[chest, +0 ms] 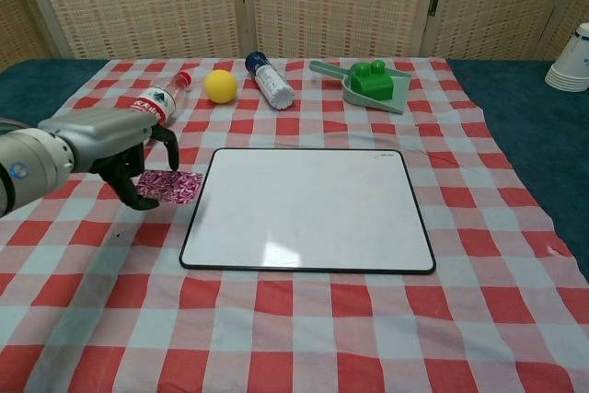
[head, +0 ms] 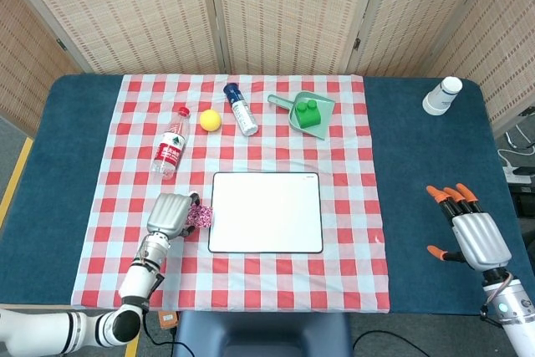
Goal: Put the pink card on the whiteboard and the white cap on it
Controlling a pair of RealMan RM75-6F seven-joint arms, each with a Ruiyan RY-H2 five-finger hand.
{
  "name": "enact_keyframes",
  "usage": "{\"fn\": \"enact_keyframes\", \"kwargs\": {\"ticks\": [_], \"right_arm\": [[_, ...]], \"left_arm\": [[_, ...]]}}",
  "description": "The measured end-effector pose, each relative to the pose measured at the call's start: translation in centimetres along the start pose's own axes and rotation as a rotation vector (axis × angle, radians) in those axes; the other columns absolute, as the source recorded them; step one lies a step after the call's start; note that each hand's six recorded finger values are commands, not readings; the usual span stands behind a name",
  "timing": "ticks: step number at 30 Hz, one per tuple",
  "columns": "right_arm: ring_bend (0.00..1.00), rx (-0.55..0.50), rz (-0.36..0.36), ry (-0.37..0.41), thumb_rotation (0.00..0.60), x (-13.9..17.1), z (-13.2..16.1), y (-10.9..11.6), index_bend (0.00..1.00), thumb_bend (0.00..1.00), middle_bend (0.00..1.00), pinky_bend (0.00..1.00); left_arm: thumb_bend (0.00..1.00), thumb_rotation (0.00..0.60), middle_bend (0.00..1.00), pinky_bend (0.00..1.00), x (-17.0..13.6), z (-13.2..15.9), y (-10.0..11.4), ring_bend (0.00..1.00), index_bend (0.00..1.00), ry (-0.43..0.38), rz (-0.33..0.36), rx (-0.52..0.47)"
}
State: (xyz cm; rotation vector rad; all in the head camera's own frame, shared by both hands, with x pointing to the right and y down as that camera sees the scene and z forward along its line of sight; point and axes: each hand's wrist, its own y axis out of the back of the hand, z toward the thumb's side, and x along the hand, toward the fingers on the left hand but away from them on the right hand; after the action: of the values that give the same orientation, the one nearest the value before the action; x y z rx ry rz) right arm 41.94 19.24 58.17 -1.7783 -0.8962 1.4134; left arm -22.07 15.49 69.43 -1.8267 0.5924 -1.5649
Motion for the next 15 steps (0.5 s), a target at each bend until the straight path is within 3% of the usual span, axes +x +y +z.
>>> {"fn": "enact_keyframes", "kwargs": {"ticks": [7, 15], "right_arm": [[0.05, -0.006, 0.0, -0.003, 0.6, 0.0, -0.2, 0.1, 0.03, 0.03, 0.15, 0.06], [0.05, -0.019, 0.003, 0.005, 0.6, 0.1, -0.2, 0.2, 0.03, 0.03, 0.15, 0.06]], "left_arm": [[0.26, 0.6, 1.0, 1.0, 1.5, 5.0, 1.0, 1.0, 0.42, -0.058, 0.012, 0.001], [0.26, 0.6, 1.0, 1.0, 3.7, 9.1, -0.6, 1.0, 0.42, -0.08, -0.014, 0.029]]}}
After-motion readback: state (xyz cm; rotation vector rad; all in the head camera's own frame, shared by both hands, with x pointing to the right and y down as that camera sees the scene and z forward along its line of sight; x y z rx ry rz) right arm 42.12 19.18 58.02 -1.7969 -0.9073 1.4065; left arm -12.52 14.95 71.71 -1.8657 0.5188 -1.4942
